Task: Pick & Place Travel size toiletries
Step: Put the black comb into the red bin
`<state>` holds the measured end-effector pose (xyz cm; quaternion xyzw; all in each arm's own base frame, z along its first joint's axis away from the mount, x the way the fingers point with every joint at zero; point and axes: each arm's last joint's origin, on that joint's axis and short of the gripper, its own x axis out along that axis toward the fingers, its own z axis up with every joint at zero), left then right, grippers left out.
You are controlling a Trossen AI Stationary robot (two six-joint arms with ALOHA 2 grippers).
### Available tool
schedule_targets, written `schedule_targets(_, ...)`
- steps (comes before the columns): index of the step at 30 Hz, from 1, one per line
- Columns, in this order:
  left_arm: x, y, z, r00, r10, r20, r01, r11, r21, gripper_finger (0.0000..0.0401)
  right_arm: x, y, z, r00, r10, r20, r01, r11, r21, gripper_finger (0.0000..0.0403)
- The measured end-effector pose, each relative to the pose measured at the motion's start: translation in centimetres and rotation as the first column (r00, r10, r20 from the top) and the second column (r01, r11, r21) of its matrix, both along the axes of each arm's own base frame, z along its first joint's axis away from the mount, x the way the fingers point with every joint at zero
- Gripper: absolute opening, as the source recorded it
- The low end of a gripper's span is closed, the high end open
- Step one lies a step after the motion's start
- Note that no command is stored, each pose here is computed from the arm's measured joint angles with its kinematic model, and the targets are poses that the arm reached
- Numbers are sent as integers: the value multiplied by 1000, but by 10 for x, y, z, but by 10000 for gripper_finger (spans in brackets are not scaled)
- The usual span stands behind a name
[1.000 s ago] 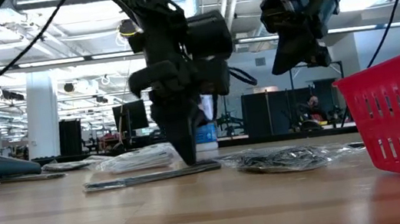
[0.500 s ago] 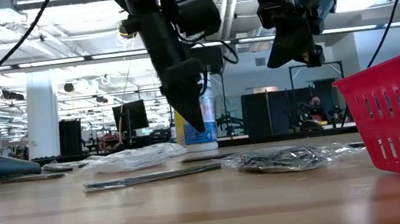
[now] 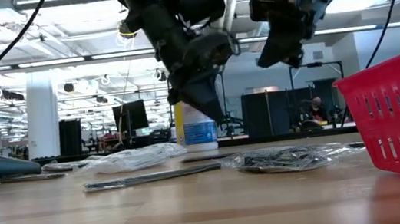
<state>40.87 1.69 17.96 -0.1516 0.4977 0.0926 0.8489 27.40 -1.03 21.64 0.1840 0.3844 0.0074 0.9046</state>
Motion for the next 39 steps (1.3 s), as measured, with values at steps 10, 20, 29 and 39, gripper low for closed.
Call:
schedule_targets(10, -11, 9, -24, 979, 202, 4, -202, 979, 14, 0, 21, 6, -31, 999, -2, -50, 2, 1000, -1, 0)
schedule_targets(20, -8, 10, -38, 991, 126, 46, -124, 992, -39, 0, 26, -5, -20, 957, -48, 286, -4, 984, 180, 0)
schedule_targets(29, -1, 11, -55, 995, 95, 42, -92, 993, -79, 0, -15, -8, -25, 907, -194, 374, 134, 975, 179, 0)
schedule_targets(39, 3, 8, -63, 975, -200, 94, 204, 978, -46, 0, -30, -4, -42, 934, -214, 287, 154, 963, 219, 0)
